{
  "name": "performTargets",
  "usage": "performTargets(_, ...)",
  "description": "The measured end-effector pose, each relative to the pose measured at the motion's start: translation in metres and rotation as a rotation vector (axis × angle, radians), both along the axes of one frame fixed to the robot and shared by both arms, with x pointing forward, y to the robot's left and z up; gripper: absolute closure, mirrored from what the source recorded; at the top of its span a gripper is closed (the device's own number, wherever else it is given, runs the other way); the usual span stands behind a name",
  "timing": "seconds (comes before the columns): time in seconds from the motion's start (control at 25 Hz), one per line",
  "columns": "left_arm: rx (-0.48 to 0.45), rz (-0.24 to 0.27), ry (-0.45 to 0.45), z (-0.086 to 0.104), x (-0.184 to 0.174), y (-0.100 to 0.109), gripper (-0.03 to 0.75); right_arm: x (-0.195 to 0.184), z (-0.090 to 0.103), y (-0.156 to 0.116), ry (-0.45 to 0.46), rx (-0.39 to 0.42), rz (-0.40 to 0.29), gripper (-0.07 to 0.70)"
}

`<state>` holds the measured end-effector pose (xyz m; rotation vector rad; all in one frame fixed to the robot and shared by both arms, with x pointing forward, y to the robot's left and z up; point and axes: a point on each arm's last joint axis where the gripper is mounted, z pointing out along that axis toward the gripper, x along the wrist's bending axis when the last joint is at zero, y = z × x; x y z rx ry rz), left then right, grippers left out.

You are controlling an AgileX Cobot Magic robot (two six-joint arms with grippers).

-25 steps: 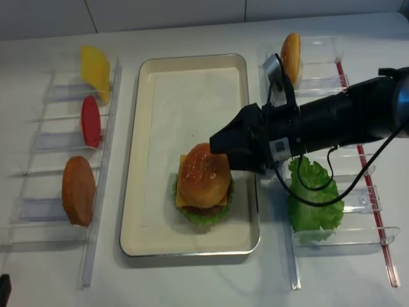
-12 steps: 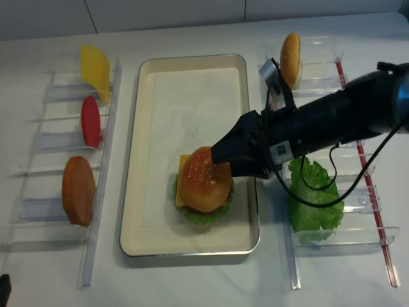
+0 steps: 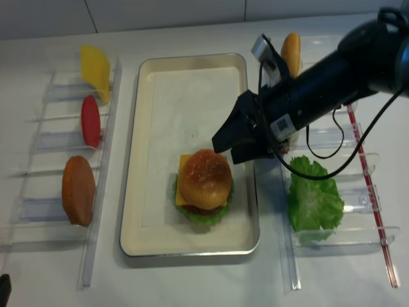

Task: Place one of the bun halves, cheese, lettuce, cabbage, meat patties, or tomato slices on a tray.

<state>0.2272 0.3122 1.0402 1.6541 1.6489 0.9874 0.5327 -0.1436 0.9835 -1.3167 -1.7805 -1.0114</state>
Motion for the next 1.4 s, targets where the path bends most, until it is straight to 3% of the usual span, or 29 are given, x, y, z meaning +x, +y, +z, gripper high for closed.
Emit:
performTargets(0.28,0.000,0.000,0.000,0.000,0.000,0.000,0.301,0.001,0.023,-0.003,-0.037,-0.068,0.030,0.127)
performTargets(0.52,0.000,0.000,0.000,0.000,0.000,0.000,0.301,0.002,0.048,-0.010,-0.085,-0.200,0.047,0.127)
performTargets(0.84,0.000,0.000,0.000,0.000,0.000,0.000,0.301,-0.016,0.105,-0.023,-0.242,-0.310,0.023,0.127)
performTargets(1.16,0.000,0.000,0.000,0.000,0.000,0.000,0.301,-0.041,0.133,-0.056,-0.354,-0.639,-0.046,0.127)
performTargets(1.4,0.000,0.000,0.000,0.000,0.000,0.000,0.301,-0.072,0.154,-0.077,-0.462,-0.763,-0.105,0.143)
